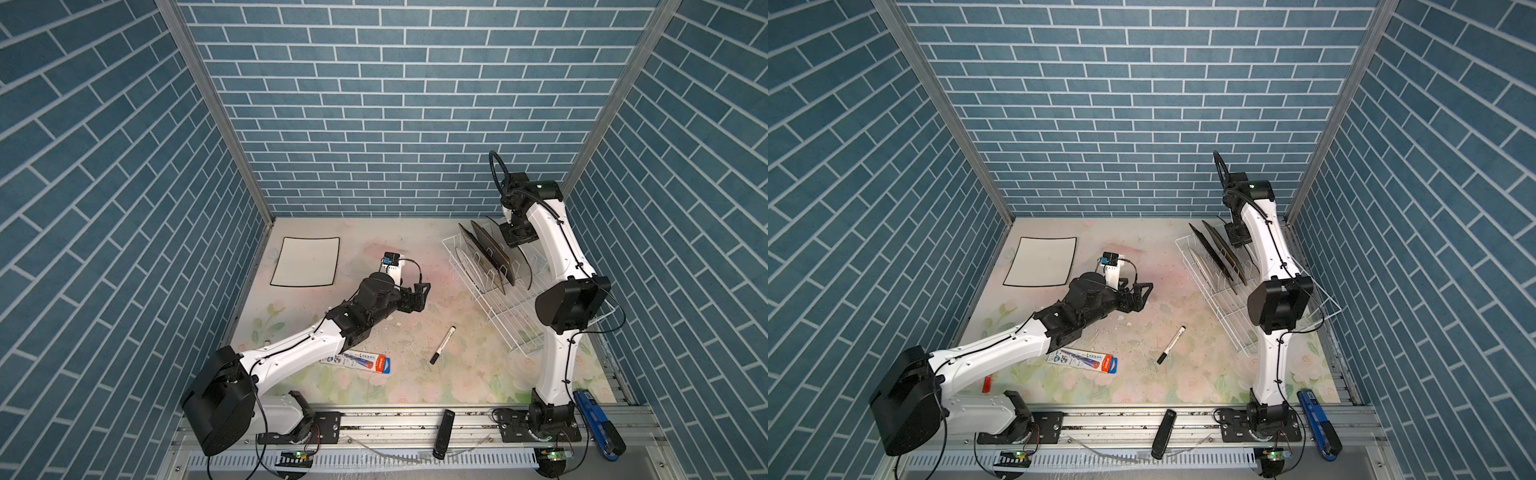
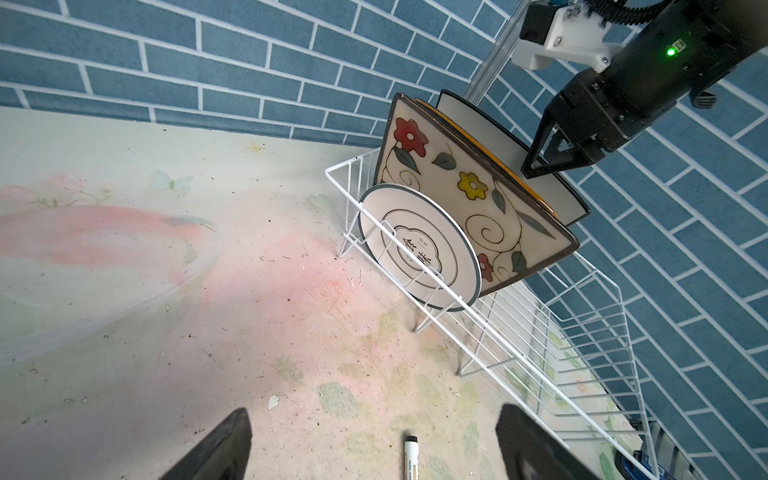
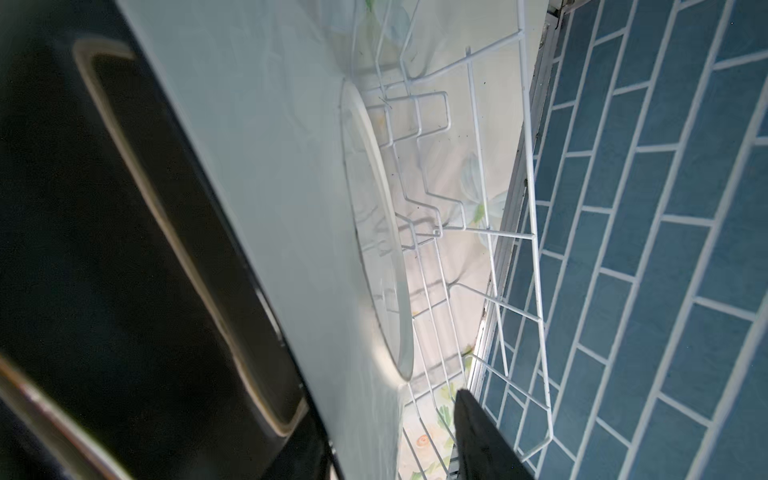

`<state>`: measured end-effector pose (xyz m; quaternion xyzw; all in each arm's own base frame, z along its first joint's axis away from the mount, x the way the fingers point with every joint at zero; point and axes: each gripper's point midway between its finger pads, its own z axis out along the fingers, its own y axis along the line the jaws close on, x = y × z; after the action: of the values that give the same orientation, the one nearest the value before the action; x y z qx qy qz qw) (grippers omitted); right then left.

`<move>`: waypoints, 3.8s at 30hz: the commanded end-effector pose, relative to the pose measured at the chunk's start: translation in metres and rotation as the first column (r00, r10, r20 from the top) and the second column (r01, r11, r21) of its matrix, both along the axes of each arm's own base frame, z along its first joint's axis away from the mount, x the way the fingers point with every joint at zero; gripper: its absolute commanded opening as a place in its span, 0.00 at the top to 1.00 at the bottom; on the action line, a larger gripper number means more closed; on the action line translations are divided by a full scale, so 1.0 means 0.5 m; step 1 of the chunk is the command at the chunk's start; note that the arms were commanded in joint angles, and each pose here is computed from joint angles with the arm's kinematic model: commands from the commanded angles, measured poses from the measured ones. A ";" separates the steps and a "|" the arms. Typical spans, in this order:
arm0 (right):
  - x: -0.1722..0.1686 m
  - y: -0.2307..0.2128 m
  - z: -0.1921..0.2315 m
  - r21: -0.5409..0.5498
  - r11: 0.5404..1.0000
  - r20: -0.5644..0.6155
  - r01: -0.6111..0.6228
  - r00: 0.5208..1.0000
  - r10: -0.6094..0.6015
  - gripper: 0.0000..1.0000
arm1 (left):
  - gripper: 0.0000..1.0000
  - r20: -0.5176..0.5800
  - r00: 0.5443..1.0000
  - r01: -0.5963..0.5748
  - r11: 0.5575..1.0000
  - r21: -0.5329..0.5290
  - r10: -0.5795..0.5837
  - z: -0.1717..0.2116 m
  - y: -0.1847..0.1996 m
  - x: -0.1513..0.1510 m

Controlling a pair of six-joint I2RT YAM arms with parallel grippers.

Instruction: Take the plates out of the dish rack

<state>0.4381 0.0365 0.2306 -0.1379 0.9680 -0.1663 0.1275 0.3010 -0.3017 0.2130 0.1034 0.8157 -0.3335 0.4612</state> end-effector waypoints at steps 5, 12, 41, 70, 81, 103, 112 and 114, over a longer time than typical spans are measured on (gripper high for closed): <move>0.024 0.006 -0.049 -0.002 0.998 -0.043 -0.058 0.997 0.058 0.54 | 0.07 0.005 1.000 0.007 0.999 -0.045 -0.007 0.014 -0.027 0.007; 0.033 0.010 -0.077 0.018 0.998 -0.066 -0.064 0.996 0.065 0.59 | 0.07 -0.006 0.999 0.038 0.996 -0.076 -0.038 0.022 -0.051 0.003; 0.028 -0.003 -0.114 -0.027 0.998 -0.122 -0.062 0.991 0.059 0.80 | 0.09 -0.029 0.999 0.035 0.997 -0.070 -0.037 0.008 -0.050 -0.005; 0.029 -0.002 -0.091 -0.058 0.997 -0.089 -0.056 0.995 0.051 0.98 | 0.10 -0.041 0.998 0.038 0.997 -0.062 -0.040 -0.004 -0.054 -0.010; 0.018 -0.003 -0.038 -0.058 0.997 -0.036 -0.051 0.998 0.049 1.00 | 0.10 -0.045 0.998 0.037 0.997 -0.063 -0.040 -0.006 -0.052 -0.012; 0.005 0.002 0.013 -0.057 0.997 0.028 -0.049 0.998 0.050 1.00 | 0.10 -0.050 0.998 0.027 0.998 -0.064 -0.030 -0.015 -0.042 -0.025; -0.004 -0.001 0.040 -0.071 0.996 0.057 -0.047 0.997 0.051 1.00 | 0.10 -0.053 0.998 0.024 0.998 -0.066 -0.028 -0.017 -0.041 -0.025; -0.006 -0.001 0.047 -0.077 0.996 0.066 -0.050 0.996 0.055 1.00 | 0.10 -0.053 0.998 0.025 0.998 -0.065 -0.028 -0.017 -0.041 -0.026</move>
<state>0.4555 0.0251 0.2165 -0.1534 0.9562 -0.2138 0.1283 0.2914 -0.3235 0.1994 0.0909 0.8201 -0.3652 0.4310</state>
